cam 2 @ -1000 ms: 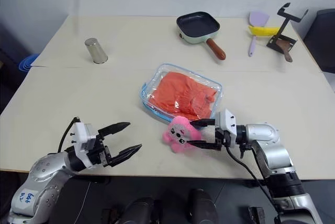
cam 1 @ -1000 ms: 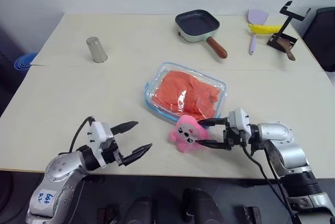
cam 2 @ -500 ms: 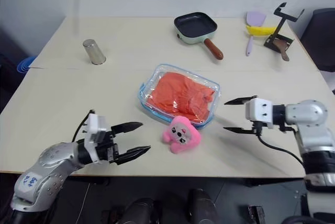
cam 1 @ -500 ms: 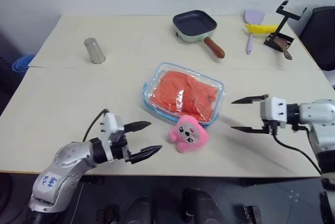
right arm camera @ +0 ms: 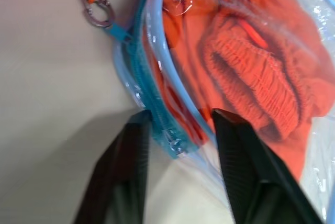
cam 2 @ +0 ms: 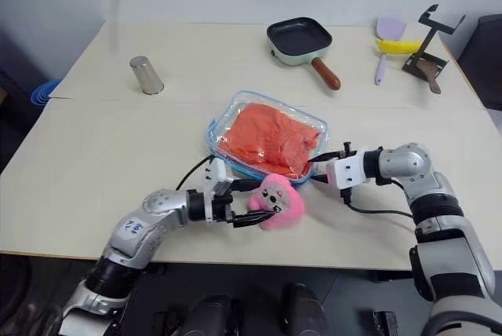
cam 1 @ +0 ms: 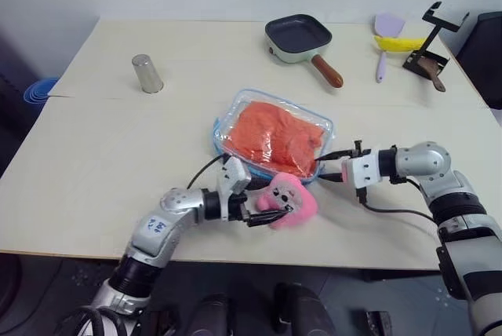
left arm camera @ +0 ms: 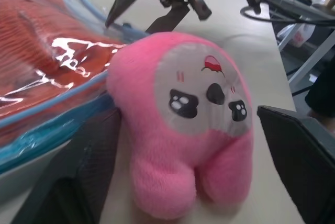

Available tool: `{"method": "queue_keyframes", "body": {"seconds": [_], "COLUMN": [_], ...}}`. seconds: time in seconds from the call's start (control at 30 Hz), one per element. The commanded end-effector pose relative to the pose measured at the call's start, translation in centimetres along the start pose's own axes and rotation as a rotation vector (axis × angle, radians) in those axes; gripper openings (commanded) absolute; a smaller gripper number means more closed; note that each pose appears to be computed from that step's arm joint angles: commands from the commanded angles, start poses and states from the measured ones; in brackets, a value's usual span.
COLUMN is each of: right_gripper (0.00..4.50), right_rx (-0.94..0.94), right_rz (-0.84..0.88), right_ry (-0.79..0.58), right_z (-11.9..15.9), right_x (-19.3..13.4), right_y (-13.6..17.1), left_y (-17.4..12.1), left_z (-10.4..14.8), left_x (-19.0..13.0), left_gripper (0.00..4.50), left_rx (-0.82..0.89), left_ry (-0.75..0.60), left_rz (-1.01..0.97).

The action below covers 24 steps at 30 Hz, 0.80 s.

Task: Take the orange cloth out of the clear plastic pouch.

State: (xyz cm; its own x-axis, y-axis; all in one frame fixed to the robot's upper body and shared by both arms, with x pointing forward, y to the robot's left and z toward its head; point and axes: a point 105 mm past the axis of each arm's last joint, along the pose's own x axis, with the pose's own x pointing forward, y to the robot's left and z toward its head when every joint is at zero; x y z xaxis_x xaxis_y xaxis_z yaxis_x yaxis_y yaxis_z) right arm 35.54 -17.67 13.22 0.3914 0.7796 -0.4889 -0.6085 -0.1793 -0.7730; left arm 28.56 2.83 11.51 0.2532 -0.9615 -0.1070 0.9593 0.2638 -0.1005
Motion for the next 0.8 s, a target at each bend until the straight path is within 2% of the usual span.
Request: {"method": "queue_keyframes", "body": {"seconds": [0.03,0.07,0.1,0.37,0.57,0.8], "right_gripper": [0.44,0.09,0.0,0.0,0.0,0.0], "right_rx": [-0.022,-0.018,-0.02,-0.006,0.0,-0.001], "right_rz": [-0.021,-0.018,-0.016,-0.029,-0.067,-0.073], "right_ry": [-0.008,-0.007,-0.003,0.019,0.047,0.097], "right_z": [0.2,0.1,0.0,-0.6,-1.0,-1.9], "right_x": [-0.5,-0.6,-0.7,-1.2,-1.8,-3.5], "right_y": [-0.5,-0.4,-0.3,-0.2,-0.6,-0.5], "left_y": [-0.4,-0.4,-0.4,-0.4,0.1,2.4], "left_z": [0.3,0.2,0.2,-0.1,0.6,0.1], "left_x": [1.0,1.1,1.2,-0.1,-3.0,-8.4], "left_gripper": [3.04,2.73,2.44,0.15,0.05,0.05], "left_rx": [0.012,0.0,0.0,-0.017,-0.028,0.0], "left_ry": [-0.011,-0.011,-0.01,-0.02,-0.059,0.01], "left_rz": [-0.039,-0.04,-0.04,-0.009,0.043,0.2]}}
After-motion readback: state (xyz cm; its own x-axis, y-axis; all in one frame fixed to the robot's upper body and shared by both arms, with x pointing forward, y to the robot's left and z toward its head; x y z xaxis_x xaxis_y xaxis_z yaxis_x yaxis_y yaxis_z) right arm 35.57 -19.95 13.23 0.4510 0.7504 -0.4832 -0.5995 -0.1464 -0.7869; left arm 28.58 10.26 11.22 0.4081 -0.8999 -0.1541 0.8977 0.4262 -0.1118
